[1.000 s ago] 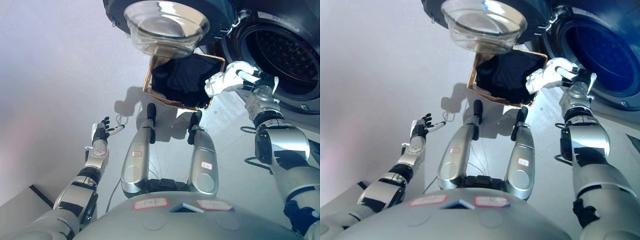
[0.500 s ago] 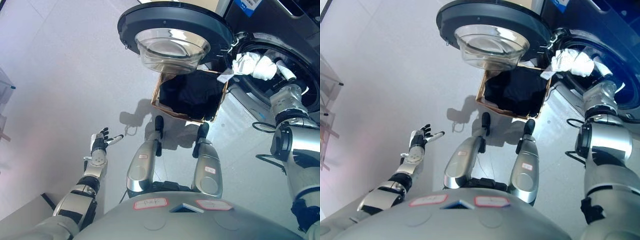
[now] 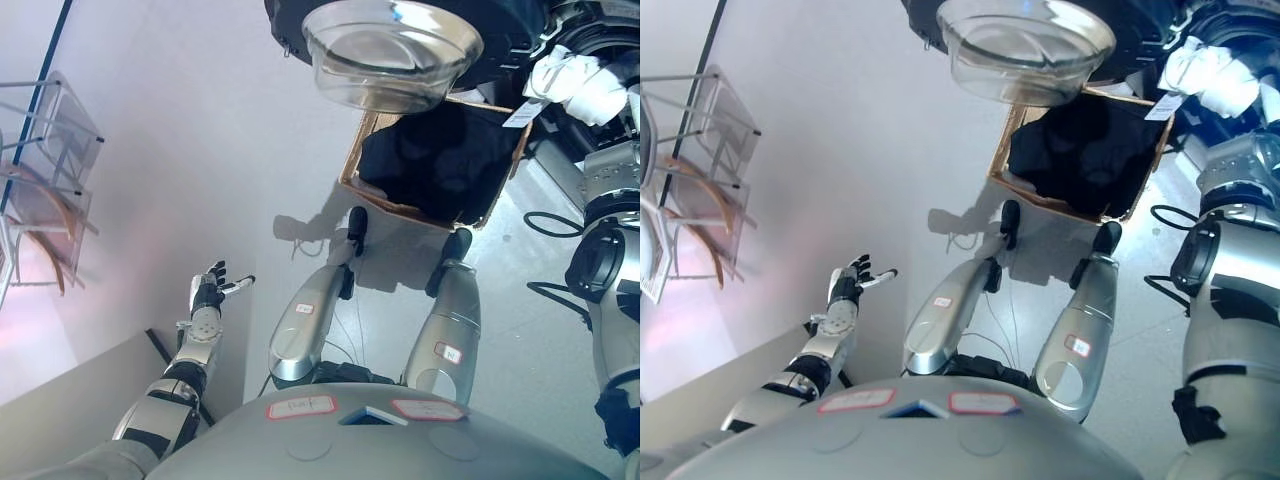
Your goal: Put the clothes in the basket into the washing machine.
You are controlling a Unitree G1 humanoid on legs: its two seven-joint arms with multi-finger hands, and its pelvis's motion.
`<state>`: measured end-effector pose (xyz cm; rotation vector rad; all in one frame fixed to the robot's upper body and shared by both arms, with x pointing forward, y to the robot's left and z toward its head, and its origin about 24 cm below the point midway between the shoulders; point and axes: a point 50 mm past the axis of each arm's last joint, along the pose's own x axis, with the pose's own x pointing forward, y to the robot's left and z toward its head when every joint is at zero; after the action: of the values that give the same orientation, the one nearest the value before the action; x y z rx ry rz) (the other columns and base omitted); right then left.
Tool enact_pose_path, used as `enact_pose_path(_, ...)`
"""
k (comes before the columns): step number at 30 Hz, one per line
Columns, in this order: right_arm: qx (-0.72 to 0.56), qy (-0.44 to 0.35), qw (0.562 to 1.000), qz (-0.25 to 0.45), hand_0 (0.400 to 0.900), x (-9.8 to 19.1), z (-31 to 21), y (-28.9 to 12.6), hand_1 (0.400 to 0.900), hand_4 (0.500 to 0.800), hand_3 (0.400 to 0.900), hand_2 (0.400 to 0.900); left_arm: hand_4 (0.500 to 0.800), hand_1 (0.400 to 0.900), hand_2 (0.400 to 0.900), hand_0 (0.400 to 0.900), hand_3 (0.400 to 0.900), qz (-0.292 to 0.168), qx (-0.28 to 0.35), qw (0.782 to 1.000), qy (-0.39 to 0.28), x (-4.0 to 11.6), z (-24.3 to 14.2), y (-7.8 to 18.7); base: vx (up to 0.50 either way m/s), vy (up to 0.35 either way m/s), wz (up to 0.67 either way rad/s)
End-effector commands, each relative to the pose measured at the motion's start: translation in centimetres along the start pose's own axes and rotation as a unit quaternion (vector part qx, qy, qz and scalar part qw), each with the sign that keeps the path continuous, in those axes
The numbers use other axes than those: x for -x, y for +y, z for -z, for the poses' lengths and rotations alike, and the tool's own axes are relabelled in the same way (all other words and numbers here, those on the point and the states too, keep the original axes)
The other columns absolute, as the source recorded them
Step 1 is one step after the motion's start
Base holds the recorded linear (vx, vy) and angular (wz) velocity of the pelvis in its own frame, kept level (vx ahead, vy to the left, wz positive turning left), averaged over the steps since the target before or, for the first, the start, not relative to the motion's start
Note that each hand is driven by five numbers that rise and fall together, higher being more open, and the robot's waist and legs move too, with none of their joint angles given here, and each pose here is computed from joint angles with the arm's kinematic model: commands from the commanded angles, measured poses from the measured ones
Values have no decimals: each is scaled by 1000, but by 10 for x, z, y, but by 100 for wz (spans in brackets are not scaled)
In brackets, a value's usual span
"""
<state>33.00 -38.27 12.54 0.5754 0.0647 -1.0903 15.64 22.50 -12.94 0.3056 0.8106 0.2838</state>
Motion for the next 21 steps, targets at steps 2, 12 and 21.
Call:
enact_pose_path(2,-80,-134,987,-28,400,9,-84,22,400,500,400,400,800,900,900,900,900,-52,5,999,7,-1,5,18,-13,-68,14)
enact_pose_path(12,-142,-202,968,-49,400,24,-112,37,400,500,400,400,800,900,900,900,900,-68,9,997,19,-6,3,23,8,-32,-3)
enact_pose_path(21,-116,-214,968,-66,400,27,-114,43,400,500,400,400,800,900,900,900,900,-77,15,997,24,-8,3,28,61,-25,-1)
